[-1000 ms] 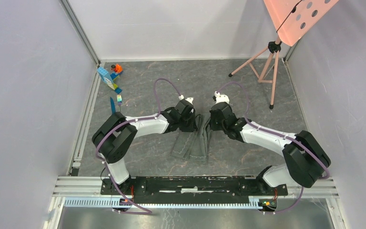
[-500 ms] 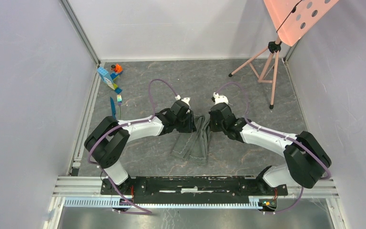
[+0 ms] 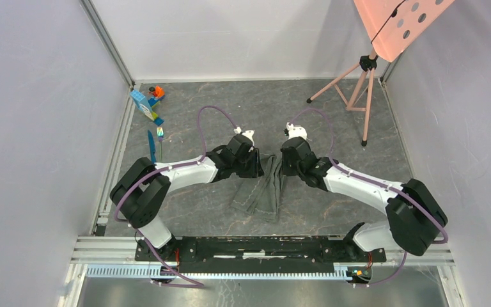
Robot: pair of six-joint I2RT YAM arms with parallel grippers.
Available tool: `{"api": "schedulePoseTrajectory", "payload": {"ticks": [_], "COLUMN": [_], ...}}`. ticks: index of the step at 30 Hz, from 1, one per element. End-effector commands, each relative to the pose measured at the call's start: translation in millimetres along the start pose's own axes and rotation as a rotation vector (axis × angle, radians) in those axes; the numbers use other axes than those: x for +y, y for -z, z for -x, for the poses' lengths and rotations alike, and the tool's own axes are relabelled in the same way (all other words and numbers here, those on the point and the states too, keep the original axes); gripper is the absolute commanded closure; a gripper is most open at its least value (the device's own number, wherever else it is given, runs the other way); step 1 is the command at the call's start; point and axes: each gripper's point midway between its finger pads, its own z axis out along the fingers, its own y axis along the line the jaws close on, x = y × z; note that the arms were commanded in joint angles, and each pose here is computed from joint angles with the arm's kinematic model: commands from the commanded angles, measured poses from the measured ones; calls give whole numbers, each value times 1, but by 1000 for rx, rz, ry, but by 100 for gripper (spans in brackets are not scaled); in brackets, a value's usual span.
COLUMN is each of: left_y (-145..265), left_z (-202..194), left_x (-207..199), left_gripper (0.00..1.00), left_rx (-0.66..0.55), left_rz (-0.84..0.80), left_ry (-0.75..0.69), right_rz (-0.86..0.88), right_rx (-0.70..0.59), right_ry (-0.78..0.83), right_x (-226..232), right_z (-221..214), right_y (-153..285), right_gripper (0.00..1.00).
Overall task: Fold the napkin into a case and place the utensils inside
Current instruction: Fold the 2/3-rectangle-folded napkin at the center of the board.
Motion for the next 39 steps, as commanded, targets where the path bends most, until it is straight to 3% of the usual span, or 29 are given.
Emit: {"api": "schedulePoseTrajectory", "payload": {"ticks": [1, 5, 10, 16, 21, 39], "left_y": [11, 8, 7, -16, -32, -60], "left_z": [19, 22, 36, 41, 35, 1], "left_x": [-14, -18, -26, -33, -42, 0], "left_gripper": [59, 58, 57, 74, 72, 73], "left_rx": [-62, -60, -76, -46, -16, 54], "left_rz": [-53, -61, -65, -70, -120, 4], "left_ry": [-4, -5, -19, -25, 2, 2], "right_rz": [44, -41, -25, -12, -25, -126], "right_rx": [-135, -76, -78, -75, -83, -38], "right_ry": [-12, 15, 3, -8, 0, -15], "right_x": [17, 1, 2, 6, 5, -47], "right_z": [41, 27, 22, 23, 32, 7], "right_y": [22, 15, 11, 10, 16, 3], "right_gripper": [100, 100, 100, 100, 100, 100]}}
